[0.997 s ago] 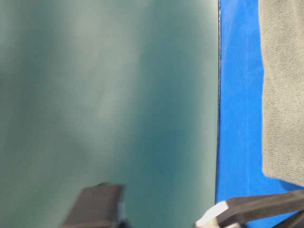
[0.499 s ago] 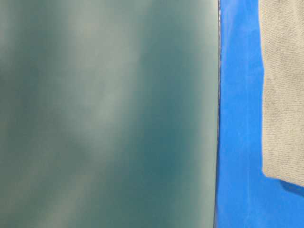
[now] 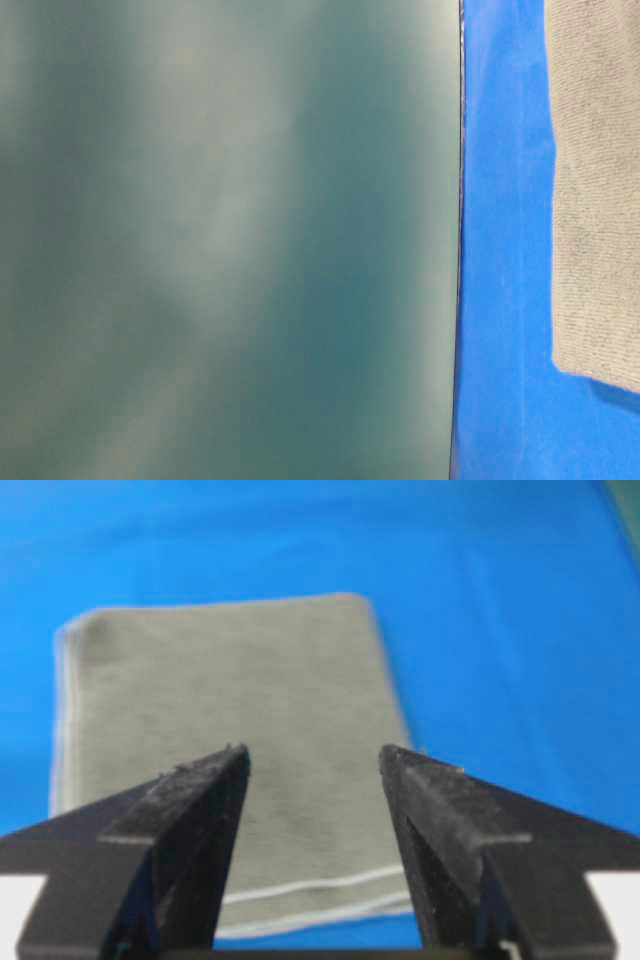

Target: Fold a large towel.

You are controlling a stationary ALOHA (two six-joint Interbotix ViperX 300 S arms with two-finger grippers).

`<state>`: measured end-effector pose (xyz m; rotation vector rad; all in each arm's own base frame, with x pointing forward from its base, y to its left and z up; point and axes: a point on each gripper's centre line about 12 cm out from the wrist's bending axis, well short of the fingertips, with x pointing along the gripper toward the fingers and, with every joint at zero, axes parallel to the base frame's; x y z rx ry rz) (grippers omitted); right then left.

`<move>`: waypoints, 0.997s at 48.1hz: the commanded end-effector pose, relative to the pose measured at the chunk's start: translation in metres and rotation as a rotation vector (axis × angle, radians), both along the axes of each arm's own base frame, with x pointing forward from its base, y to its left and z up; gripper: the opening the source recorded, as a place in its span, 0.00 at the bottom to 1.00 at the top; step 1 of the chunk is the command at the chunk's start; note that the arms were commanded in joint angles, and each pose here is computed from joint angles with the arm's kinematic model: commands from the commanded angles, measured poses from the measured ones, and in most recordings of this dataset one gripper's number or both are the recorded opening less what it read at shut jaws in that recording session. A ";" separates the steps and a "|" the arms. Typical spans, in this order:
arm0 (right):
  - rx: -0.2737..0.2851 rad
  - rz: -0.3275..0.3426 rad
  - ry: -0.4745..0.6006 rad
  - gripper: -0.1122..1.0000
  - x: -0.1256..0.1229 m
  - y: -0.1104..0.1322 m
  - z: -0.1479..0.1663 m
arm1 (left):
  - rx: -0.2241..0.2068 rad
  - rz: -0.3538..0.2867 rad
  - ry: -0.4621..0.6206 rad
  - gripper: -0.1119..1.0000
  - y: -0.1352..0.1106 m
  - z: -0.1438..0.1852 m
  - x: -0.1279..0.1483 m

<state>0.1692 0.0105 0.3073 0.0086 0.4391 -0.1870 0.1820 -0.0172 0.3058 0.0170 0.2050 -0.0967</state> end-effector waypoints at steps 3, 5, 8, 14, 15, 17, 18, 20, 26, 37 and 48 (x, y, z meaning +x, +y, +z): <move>0.014 -0.050 -0.057 0.63 -0.016 -0.013 -0.007 | -0.015 0.065 -0.024 0.70 0.012 -0.011 -0.020; 0.023 -0.069 -0.068 0.63 -0.020 -0.017 -0.012 | -0.019 0.082 -0.016 0.70 0.015 -0.018 -0.025; 0.028 -0.101 -0.076 0.63 -0.026 -0.023 -0.022 | -0.020 0.111 -0.001 0.69 0.019 -0.029 -0.032; 0.050 -0.192 -0.057 0.63 -0.033 -0.032 -0.046 | -0.028 0.164 0.027 0.67 0.026 -0.052 -0.045; 0.056 -0.209 -0.053 0.63 -0.033 -0.034 -0.050 | -0.031 0.172 0.028 0.66 0.027 -0.054 -0.046; 0.069 -0.245 -0.038 0.63 -0.034 -0.035 -0.059 | -0.040 0.188 0.034 0.65 0.028 -0.059 -0.048; 0.075 -0.263 -0.031 0.63 -0.034 -0.037 -0.062 | -0.045 0.193 0.037 0.65 0.029 -0.062 -0.049; 0.082 -0.294 -0.015 0.63 -0.035 -0.038 -0.069 | -0.054 0.206 0.040 0.64 0.030 -0.065 -0.050; 0.086 -0.353 0.026 0.62 -0.034 -0.040 -0.083 | -0.056 0.208 0.041 0.64 0.031 -0.065 -0.050; 0.109 -0.349 0.026 0.56 -0.031 -0.037 -0.087 | -0.057 0.208 0.043 0.64 0.031 -0.066 -0.050; 0.131 -0.309 0.004 0.57 -0.029 -0.033 -0.084 | -0.057 0.209 0.044 0.64 0.031 -0.066 -0.049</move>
